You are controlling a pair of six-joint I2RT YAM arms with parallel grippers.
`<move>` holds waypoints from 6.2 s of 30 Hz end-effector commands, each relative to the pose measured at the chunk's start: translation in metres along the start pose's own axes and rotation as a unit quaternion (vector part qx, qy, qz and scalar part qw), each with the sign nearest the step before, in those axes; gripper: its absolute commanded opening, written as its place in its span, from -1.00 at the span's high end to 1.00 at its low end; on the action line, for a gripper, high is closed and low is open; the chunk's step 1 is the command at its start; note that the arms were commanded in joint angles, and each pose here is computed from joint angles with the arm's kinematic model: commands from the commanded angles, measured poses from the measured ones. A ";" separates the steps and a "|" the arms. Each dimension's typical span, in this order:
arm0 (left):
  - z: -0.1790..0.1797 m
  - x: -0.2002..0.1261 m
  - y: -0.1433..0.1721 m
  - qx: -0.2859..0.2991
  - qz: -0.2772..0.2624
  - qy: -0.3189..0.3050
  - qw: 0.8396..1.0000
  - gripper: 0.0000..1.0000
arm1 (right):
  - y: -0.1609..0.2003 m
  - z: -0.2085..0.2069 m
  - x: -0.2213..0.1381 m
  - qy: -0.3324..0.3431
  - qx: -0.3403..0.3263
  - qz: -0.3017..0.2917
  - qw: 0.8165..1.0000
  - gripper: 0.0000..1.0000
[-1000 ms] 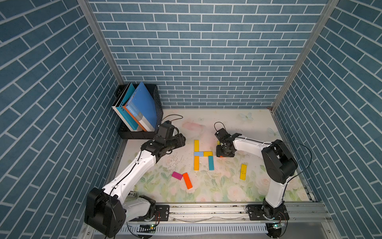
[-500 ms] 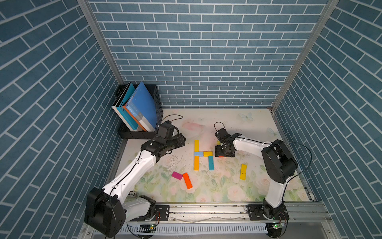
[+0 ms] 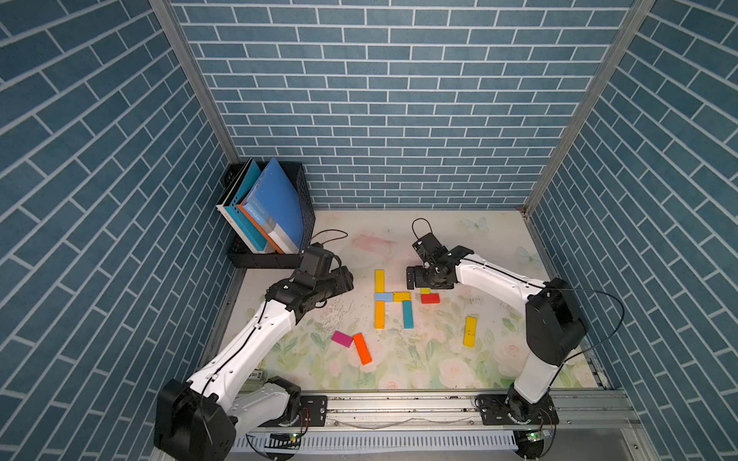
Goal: Assemble the letter h with building blocks
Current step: Pick up the building block from the center of the board, then place the building block at the center of the board, then adjust the building block at the center of the board.
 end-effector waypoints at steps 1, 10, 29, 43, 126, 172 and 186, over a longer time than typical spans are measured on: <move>0.023 0.003 0.052 -0.019 0.083 -0.060 0.995 -0.49 | 0.004 0.004 -0.031 -0.008 -0.024 -0.017 1.000 -0.98; 0.020 0.025 0.108 -0.071 0.144 -0.033 0.987 -0.57 | 0.014 0.002 -0.043 -0.044 -0.006 -0.028 0.999 -0.84; 0.014 0.062 0.112 -0.071 0.143 -0.142 0.977 -0.36 | 0.024 -0.005 -0.042 -0.050 -0.009 -0.029 0.998 -0.72; 0.024 0.075 0.126 0.004 0.184 -0.178 0.967 0.30 | 0.026 -0.017 -0.048 -0.036 -0.006 -0.038 0.999 -0.67; -0.073 -0.031 -0.065 0.072 -0.110 0.089 0.987 -0.45 | 0.140 -0.070 0.004 0.011 -0.104 0.128 0.986 -0.64; -0.056 0.000 -0.037 0.087 -0.045 0.076 0.992 -0.24 | 0.128 -0.074 0.036 0.156 -0.162 0.115 0.967 -0.83; -0.056 0.003 -0.036 0.084 -0.042 0.078 0.993 -0.24 | 0.104 -0.089 0.043 0.071 -0.058 0.115 0.989 -0.66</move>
Point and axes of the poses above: each gripper's point midway between its finger pads, its own x axis out along the fingers, its own z axis along the line the jaws close on, y = z × x, the point moved 7 cm from there along -x, back along the fingers, and after that the axes turned 12 degrees about x, right-handed, at the moved point
